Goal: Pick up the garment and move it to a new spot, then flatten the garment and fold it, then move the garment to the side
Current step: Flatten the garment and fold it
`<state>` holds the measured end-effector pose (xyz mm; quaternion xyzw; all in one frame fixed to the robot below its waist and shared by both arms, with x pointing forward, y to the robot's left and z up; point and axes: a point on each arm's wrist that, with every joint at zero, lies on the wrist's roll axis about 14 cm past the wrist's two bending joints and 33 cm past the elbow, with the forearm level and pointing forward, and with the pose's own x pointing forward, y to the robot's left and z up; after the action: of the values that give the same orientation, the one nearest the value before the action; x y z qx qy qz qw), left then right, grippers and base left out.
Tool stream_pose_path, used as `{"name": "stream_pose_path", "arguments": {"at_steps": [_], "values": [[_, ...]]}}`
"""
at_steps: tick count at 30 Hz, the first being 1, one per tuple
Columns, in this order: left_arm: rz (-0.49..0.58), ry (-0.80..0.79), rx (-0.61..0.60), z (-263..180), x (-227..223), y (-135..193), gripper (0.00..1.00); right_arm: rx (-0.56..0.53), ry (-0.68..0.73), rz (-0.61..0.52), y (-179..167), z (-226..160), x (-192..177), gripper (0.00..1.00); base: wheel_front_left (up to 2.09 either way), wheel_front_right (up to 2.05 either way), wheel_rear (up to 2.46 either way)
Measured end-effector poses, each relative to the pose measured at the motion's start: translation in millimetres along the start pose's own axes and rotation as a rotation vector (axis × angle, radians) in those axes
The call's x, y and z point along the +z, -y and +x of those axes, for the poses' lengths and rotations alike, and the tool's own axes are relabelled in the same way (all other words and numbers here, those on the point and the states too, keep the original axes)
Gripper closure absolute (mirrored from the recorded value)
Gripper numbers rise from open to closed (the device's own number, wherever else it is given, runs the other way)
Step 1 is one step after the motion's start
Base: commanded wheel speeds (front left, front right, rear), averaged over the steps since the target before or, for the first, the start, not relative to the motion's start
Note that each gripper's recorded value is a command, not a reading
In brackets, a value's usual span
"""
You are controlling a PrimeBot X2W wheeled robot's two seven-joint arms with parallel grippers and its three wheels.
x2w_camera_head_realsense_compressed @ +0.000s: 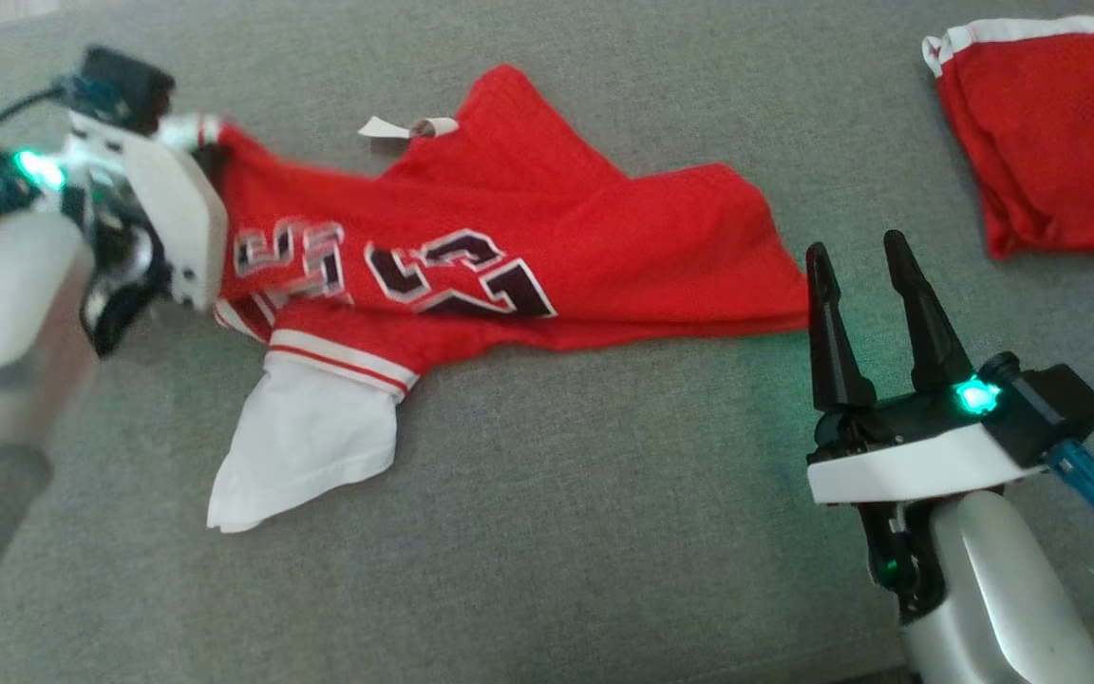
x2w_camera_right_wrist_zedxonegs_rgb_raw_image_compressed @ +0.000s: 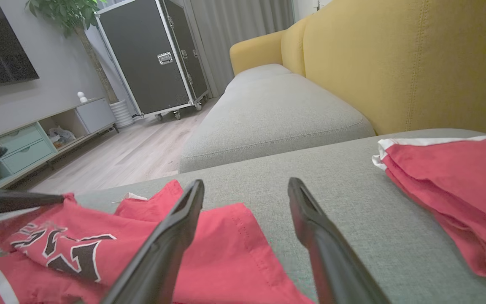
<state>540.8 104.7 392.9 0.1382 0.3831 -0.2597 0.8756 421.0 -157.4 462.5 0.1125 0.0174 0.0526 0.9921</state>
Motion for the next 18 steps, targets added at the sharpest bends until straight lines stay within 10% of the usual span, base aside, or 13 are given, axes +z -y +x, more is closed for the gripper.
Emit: {"name": "stream_pose_path", "arguments": {"at_steps": [17, 18], "values": [[0.261, 0.491, 0.243, 16, 145, -52, 0.96, -0.044, -0.029, 0.009, 17, 5, -11, 0.0, 0.0, 0.0, 0.0], [0.263, 0.507, 0.256, 16, 149, -53, 0.13, -0.048, -0.029, 0.012, 19, 5, -11, 0.0, 0.0, 0.0, 0.0]]}}
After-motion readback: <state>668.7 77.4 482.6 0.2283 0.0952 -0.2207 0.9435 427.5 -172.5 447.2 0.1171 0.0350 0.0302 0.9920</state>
